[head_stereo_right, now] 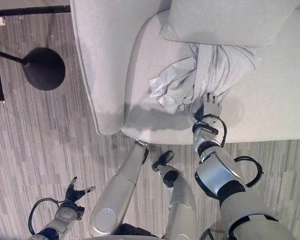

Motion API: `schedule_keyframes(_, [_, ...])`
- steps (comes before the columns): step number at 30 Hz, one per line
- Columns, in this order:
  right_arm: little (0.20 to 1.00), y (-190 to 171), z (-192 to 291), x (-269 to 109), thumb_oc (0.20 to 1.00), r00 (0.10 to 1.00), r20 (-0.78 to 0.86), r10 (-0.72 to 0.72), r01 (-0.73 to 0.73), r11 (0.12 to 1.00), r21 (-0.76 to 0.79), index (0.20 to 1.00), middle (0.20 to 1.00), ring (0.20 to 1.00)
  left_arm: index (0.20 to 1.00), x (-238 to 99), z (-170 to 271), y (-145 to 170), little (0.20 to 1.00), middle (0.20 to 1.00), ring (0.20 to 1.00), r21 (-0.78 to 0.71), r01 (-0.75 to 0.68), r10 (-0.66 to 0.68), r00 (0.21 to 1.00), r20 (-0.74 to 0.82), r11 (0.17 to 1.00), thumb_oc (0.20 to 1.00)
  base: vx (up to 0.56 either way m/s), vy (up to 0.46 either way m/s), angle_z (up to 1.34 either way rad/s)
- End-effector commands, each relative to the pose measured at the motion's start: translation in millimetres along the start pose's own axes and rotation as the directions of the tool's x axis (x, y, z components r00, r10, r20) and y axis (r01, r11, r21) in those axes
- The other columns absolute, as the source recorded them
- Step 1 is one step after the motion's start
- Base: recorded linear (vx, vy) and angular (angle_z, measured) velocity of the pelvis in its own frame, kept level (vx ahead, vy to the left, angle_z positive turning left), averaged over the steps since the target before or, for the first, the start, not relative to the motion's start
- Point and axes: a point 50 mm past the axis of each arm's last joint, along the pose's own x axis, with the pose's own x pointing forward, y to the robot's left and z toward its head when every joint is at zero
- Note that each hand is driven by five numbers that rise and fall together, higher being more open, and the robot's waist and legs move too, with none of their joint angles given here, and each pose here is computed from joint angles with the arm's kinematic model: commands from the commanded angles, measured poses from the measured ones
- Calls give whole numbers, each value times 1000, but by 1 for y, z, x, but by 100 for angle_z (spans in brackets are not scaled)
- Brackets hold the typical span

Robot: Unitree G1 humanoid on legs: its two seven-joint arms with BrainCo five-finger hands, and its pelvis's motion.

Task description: Hang the clothes on the sofa on the clothes rack.

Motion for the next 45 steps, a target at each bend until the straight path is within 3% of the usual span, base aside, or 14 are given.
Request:
schedule_keyframes(1, [200,58,-30,-47,200,950,-90,301,-298,954,47,200,200,200,1000,-10,-29,7,1000,1000,1000,77,-37,43,997,-69,996,1000,28,-73,-9])
schedule_keyframes(7, [200,59,-40,-48,200,942,-145,303,-286,950,122,200,200,200,1000,-10,-26,5,1000,1000,1000,161,-28,34,999,-30,986,1000,19,-62,14])
schedule_keyframes(13, [200,60,-12,-49,200,938,-139,318,-228,867,444,200,200,200,1000,-4,-21,8,1000,1000,1000,143,-59,67,996,-51,988,1000,-5,-29,3])
schedule_keyframes(15, [200,58,16,-52,200,942,-82,325,-200,742,639,200,200,200,1000,-3,-26,12,1000,1000,1000,126,-78,89,992,-86,989,1000,12,-47,-5])
schedule_keyframes(16, [200,50,47,-58,200,952,14,304,-199,587,785,200,200,200,1000,-2,-27,16,1000,1000,1000,109,-97,110,988,-112,989,1000,53,-37,-2])
schedule_keyframes(18, [200,44,58,-62,200,957,68,283,-212,520,827,200,200,200,1000,-3,-30,16,1000,1000,1000,108,-99,112,986,-123,989,1000,72,-7,8])
schedule_keyframes(19, [200,30,71,-72,200,963,151,222,-225,365,903,200,200,200,1000,-3,-30,16,1000,1000,1000,94,-105,117,984,-134,990,1000,10,28,12])
schedule_keyframes(21, [200,24,68,-75,200,967,170,190,-225,322,920,200,200,200,1000,-3,-30,16,1000,1000,1000,93,-107,119,984,-132,990,1000,-11,-2,52])
schedule_keyframes(24, [200,-15,40,-79,200,986,168,18,-169,136,976,200,200,200,1000,0,-27,21,1000,1000,1000,126,-99,114,987,-111,987,1000,50,-83,101])
schedule_keyframes(28, [200,-63,32,-76,200,964,176,-199,-158,104,982,200,200,200,1000,-9,-47,22,1000,1000,1000,130,-62,85,981,-174,989,1000,-62,-54,45])
schedule_keyframes(30, [200,-76,27,-74,200,949,174,-261,-140,142,980,200,200,200,1000,-12,-52,21,1000,1000,1000,102,-51,71,978,-196,993,1000,-76,-31,6])
schedule_keyframes(33, [200,-107,31,-71,200,904,163,-395,-113,146,983,200,200,200,1000,-9,-40,22,1000,1000,1000,54,-53,60,989,-136,997,1000,-81,-2,15])
schedule_keyframes(38, [200,-129,46,-58,200,881,140,-452,-100,110,989,200,200,200,1000,-1,-16,31,1000,1000,1000,-21,-74,73,996,-47,997,1000,-52,12,12])
schedule_keyframes(45, [200,-188,88,-23,200,868,99,-487,-201,-164,966,200,200,200,1000,-1,5,23,1000,1000,1000,-24,-18,19,999,42,1000,1000,-1,4,3])
